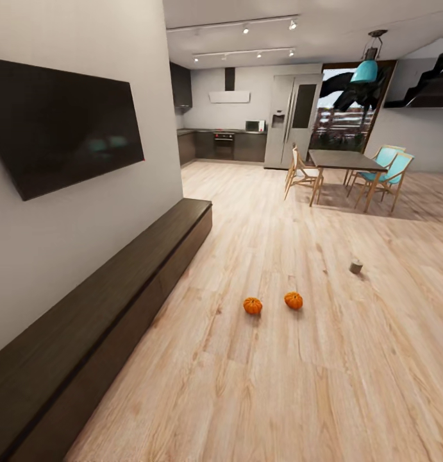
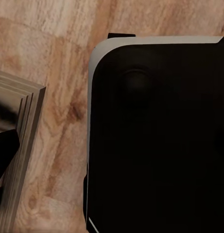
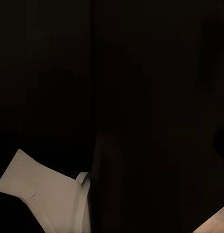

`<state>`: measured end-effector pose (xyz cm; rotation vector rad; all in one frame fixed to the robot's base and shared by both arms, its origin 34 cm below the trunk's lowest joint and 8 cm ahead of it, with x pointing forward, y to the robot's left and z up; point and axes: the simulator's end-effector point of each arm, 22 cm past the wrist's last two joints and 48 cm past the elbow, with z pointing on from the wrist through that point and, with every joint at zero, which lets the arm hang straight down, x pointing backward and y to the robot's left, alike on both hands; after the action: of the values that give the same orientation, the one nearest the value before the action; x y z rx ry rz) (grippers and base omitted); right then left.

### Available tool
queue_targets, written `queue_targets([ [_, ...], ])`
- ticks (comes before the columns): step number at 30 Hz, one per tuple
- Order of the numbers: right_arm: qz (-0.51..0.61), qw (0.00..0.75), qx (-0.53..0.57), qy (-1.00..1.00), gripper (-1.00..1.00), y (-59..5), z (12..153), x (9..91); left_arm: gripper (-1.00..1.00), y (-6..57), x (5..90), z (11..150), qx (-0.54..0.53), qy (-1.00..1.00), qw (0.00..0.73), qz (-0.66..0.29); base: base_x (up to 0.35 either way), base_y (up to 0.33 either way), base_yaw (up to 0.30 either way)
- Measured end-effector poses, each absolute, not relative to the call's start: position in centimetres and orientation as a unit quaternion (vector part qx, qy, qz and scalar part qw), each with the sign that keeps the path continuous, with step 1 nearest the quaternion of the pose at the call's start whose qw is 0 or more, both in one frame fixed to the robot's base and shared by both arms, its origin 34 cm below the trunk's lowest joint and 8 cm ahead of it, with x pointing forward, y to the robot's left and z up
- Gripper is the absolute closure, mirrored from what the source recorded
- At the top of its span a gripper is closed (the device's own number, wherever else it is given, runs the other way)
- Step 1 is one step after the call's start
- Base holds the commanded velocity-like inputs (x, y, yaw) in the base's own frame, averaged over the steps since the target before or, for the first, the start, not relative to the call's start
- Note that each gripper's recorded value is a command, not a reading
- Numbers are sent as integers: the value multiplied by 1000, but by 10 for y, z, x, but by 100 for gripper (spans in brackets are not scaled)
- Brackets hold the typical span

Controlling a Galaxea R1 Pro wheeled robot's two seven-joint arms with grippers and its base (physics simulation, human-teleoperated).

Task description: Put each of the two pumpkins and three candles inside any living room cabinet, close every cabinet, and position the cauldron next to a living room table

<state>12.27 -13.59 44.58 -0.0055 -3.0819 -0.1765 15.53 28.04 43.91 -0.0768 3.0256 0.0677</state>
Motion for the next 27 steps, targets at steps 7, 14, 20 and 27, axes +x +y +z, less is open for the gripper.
queue_targets([
  [7, -57, 27, -2, -998, -100, -136, 446, 123, -100, 279, 155, 439, -25, 998, 57, 22, 0, 0, 2],
  [14, -57, 27, -2, -998, -100, -136, 446, 123, -100, 278, 155, 439, -26, 998, 57, 21, 0, -37, 0],
  [20, -57, 27, -2, -998, -100, -136, 446, 123, -100, 279, 155, 439, -25, 998, 57, 21, 151, -63, 7],
  [27, -58, 27, -2, -998, -100, -136, 446, 123, -100, 279, 155, 439, -25, 998, 57, 22, 274, 51, 209],
])
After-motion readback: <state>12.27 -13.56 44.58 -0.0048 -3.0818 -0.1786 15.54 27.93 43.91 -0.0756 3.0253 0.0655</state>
